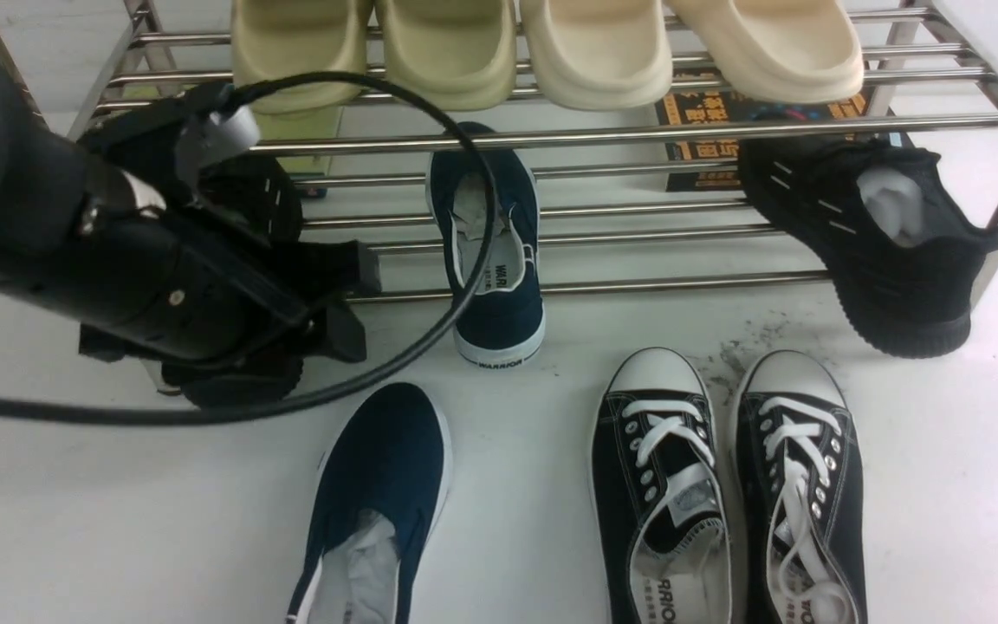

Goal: Take the shoes off the shelf with your hand on the white table.
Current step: 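Grasp the leftmost shoe on the bottom shelf of the shoe rack with the left gripper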

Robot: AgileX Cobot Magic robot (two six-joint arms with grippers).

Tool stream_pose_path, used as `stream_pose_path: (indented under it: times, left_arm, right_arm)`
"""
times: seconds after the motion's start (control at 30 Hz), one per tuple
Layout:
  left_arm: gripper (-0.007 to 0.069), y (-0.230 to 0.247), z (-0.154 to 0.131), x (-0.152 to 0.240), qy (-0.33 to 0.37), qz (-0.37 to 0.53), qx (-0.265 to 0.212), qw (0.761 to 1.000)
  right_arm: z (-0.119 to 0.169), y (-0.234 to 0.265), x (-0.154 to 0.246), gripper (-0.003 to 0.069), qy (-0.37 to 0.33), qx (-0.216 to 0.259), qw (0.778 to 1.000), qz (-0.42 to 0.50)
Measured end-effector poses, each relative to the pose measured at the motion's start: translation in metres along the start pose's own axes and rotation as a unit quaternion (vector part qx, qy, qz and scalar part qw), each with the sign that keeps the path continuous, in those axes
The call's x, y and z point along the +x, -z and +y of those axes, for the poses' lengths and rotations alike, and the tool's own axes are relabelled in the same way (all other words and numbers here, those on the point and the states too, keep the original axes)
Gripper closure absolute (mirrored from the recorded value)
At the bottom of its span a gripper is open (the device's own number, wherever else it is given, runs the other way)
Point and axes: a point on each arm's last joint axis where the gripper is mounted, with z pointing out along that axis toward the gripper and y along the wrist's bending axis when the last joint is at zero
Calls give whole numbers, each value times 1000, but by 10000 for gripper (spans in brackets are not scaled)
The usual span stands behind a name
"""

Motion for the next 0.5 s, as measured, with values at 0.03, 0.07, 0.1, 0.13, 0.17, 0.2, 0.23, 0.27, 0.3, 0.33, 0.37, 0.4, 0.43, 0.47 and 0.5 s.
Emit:
stream_pose_path:
  times: [0.03, 0.07, 0.1, 0.13, 0.17, 0.2, 0.23, 0.27, 0.3, 0.33, 0.37, 0.4, 0.43, 0.47, 0.5]
  left_arm:
    - [221, -4, -1, -4, 0, 2, -1, 1000]
    - [221, -10, -3, -8, 1, 6, -3, 1000]
    - [221, -15, -4, -12, 1, 10, -6, 1000]
    - [221, -23, -5, -17, 1, 14, -8, 1000]
    - [221, -30, -7, -21, 2, 19, -11, 1000]
    - [221, -39, -7, -25, 3, 26, -15, 1000]
    - [221, -47, -8, -30, 3, 30, -17, 999]
    - [221, -48, -9, -32, 3, 29, -16, 999]
    - [221, -59, -10, -37, 4, 35, -20, 999]
    - [221, -62, -11, -39, 4, 36, -20, 999]
    - [221, -69, -12, -43, 5, 37, -21, 999]
    - [221, -75, -14, -47, 5, 38, -22, 999]
    - [221, -83, -15, -53, 5, 38, -21, 999]
    - [221, -88, -17, -57, 5, 35, -21, 999]
    - [221, -93, -18, -61, 5, 31, -19, 999]
  right_arm:
    - [0, 0, 0, 419, 0, 0, 1000, 0]
    - [0, 0, 0, 419, 0, 0, 1000, 0]
    - [0, 0, 0, 419, 0, 0, 1000, 0]
    - [0, 0, 0, 419, 0, 0, 1000, 0]
    - [0, 0, 0, 419, 0, 0, 1000, 0]
    - [0, 0, 0, 419, 0, 0, 1000, 0]
    - [0, 0, 0, 419, 0, 0, 1000, 0]
    - [0, 0, 0, 419, 0, 0, 1000, 0]
    - [0, 0, 0, 419, 0, 0, 1000, 0]
    - [0, 0, 0, 419, 0, 0, 1000, 0]
    - [0, 0, 0, 419, 0, 0, 1000, 0]
    - [0, 0, 0, 419, 0, 0, 1000, 0]
    - [0, 0, 0, 419, 0, 0, 1000, 0]
    - [0, 0, 0, 419, 0, 0, 1000, 0]
    - [0, 0, 0, 419, 0, 0, 1000, 0]
